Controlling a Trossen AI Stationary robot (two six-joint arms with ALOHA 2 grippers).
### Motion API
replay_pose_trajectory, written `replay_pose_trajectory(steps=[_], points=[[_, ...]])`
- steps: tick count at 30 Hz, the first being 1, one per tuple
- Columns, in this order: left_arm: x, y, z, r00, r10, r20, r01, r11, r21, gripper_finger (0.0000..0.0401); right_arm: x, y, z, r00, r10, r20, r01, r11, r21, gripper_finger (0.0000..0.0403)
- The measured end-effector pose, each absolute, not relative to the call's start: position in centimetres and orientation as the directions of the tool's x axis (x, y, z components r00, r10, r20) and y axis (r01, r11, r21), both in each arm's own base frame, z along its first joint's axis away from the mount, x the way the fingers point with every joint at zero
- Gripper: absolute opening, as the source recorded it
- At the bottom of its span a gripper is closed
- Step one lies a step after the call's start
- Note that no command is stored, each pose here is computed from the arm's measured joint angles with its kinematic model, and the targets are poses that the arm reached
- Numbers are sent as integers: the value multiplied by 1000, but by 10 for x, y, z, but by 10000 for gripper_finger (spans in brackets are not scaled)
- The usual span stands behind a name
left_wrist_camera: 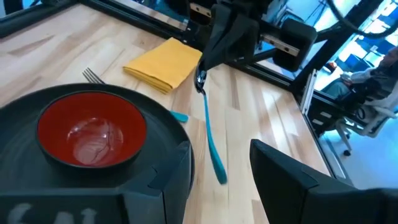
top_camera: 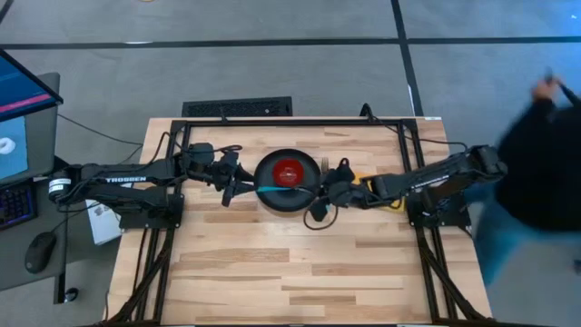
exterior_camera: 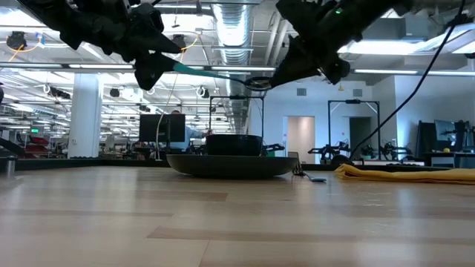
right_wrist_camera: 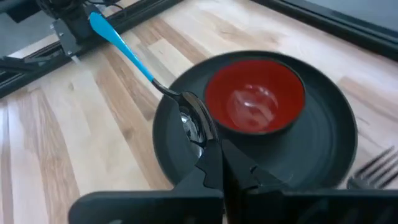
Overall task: Set table place
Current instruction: Put the blue spoon on the red bowl
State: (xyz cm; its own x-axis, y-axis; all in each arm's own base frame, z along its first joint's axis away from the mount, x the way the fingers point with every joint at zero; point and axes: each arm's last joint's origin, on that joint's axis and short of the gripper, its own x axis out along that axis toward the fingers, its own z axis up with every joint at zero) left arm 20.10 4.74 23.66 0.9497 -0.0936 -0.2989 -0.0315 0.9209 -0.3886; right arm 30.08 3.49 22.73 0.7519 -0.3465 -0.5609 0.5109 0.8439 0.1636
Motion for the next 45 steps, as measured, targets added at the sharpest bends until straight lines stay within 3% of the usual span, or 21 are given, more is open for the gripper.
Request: replay_pose_trajectory(steps=[22, 26, 34, 45], points=[[201, 48, 235, 947, -74, -313, -45, 933, -357, 153, 318, 28, 248, 782, -335, -526, 470, 871, 144, 10], [201, 48, 235, 947, -59, -317, -45, 949, -311, 121, 318, 28, 248, 782, -335, -526, 470, 871, 144, 10], [201, 49, 235, 946, -49, -320, -50, 955, -293, 10, 318, 28, 248, 782, -334, -526, 469, 871, 145, 10], [201, 50, 235, 946, -12, -324, -67, 970, -232, 2, 318, 30, 248, 785, -329, -526, 462, 875, 143, 10]])
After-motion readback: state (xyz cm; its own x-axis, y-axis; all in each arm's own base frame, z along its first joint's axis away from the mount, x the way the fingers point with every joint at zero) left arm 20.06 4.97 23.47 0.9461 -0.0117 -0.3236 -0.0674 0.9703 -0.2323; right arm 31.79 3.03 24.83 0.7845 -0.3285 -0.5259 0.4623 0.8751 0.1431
